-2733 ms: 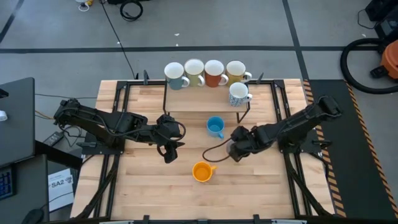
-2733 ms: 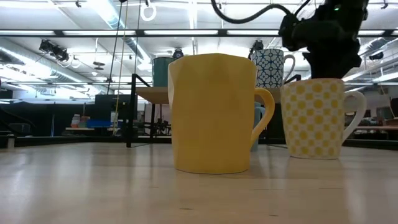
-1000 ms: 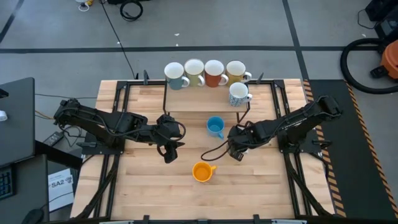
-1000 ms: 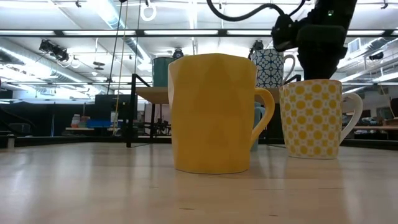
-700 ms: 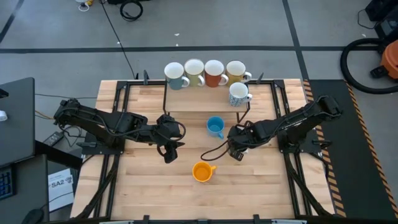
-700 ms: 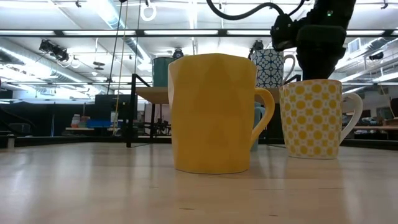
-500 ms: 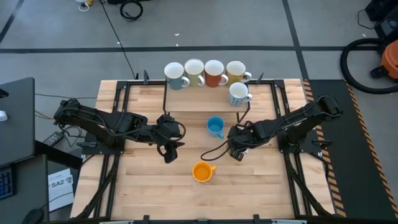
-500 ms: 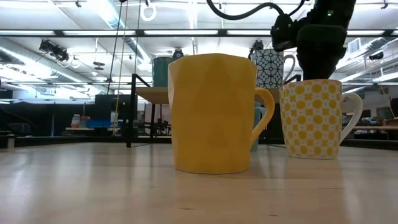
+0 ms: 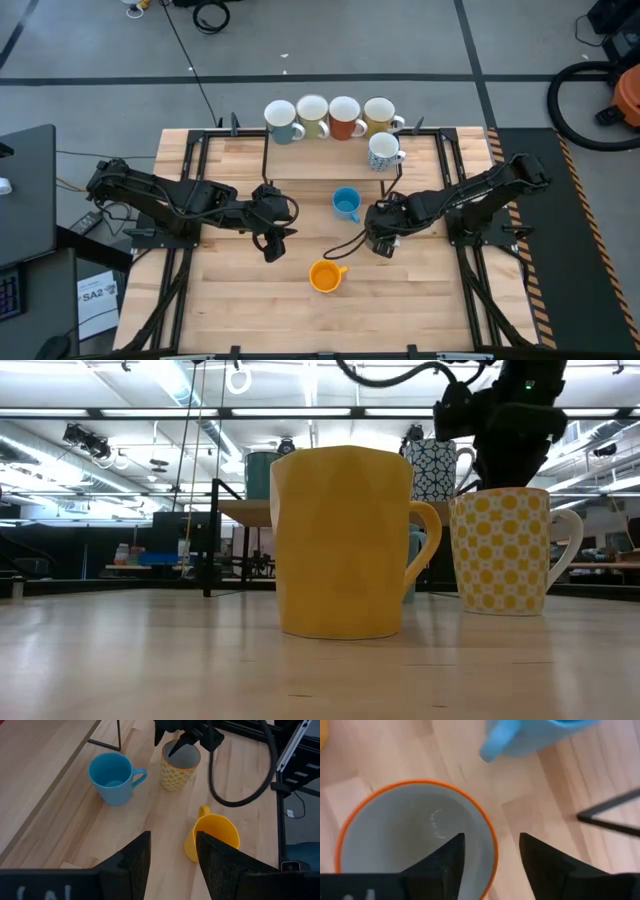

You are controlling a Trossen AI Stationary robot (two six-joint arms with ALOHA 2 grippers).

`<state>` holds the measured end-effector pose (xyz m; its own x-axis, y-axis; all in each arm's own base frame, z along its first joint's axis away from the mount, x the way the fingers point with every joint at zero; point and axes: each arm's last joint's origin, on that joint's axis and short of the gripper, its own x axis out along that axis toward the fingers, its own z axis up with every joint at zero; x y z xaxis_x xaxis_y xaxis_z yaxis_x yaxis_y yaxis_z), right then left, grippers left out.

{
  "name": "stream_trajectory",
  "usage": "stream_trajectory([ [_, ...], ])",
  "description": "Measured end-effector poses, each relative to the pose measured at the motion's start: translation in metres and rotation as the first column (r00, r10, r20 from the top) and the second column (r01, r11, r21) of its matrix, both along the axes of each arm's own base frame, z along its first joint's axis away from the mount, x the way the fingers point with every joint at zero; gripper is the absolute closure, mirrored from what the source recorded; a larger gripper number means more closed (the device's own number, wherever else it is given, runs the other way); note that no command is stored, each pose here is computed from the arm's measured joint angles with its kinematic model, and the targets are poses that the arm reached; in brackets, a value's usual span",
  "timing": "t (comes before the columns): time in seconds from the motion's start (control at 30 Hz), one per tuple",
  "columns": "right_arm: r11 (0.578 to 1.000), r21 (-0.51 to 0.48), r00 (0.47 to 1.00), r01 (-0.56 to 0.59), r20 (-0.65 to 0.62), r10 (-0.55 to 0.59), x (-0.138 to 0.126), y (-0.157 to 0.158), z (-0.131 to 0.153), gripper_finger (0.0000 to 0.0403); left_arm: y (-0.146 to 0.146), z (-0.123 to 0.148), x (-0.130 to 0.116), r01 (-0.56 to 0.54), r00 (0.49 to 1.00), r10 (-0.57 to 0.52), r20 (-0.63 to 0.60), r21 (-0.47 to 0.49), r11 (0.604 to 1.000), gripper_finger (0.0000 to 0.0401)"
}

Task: Place coffee mugs
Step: Put the yellow patterned mug on the shelf

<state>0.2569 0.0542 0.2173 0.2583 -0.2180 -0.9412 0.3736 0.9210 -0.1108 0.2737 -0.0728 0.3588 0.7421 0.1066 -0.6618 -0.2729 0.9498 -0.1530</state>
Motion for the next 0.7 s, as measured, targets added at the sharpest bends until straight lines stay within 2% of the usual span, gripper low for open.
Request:
stream_trajectory([
  [0.17,0.983,-0.036,0.984,-0.177,-0.015,0.177,0.003,0.001,0.001,0.0197,0.0,0.0,0.0,0.0,1.0,0.0,0.0,0.0,1.0,0.0237],
  [0.4,0.915,-0.106,0.919,-0.388,0.028,0.393,0.013,0.003,0.004,0.0199,0.0,0.0,0.0,0.0,1.0,0.0,0.0,0.0,1.0,0.0237],
  [0.47,0.898,-0.118,0.902,-0.424,0.037,0.431,0.015,0.003,0.004,0.0199,0.0,0.0,0.0,0.0,1.0,0.0,0.0,0.0,1.0,0.0237],
  [0.57,0.884,-0.087,0.884,-0.46,0.041,0.465,0.016,0.0,0.004,0.0199,0.0,0.0,0.0,0.0,1.0,0.0,0.0,0.0,1.0,0.0237],
  [0.7,0.889,-0.039,0.887,-0.457,0.052,0.459,0.018,-0.007,0.004,0.02,0.0,0.0,0.0,0.0,1.0,0.0,0.0,0.0,1.0,0.0237],
])
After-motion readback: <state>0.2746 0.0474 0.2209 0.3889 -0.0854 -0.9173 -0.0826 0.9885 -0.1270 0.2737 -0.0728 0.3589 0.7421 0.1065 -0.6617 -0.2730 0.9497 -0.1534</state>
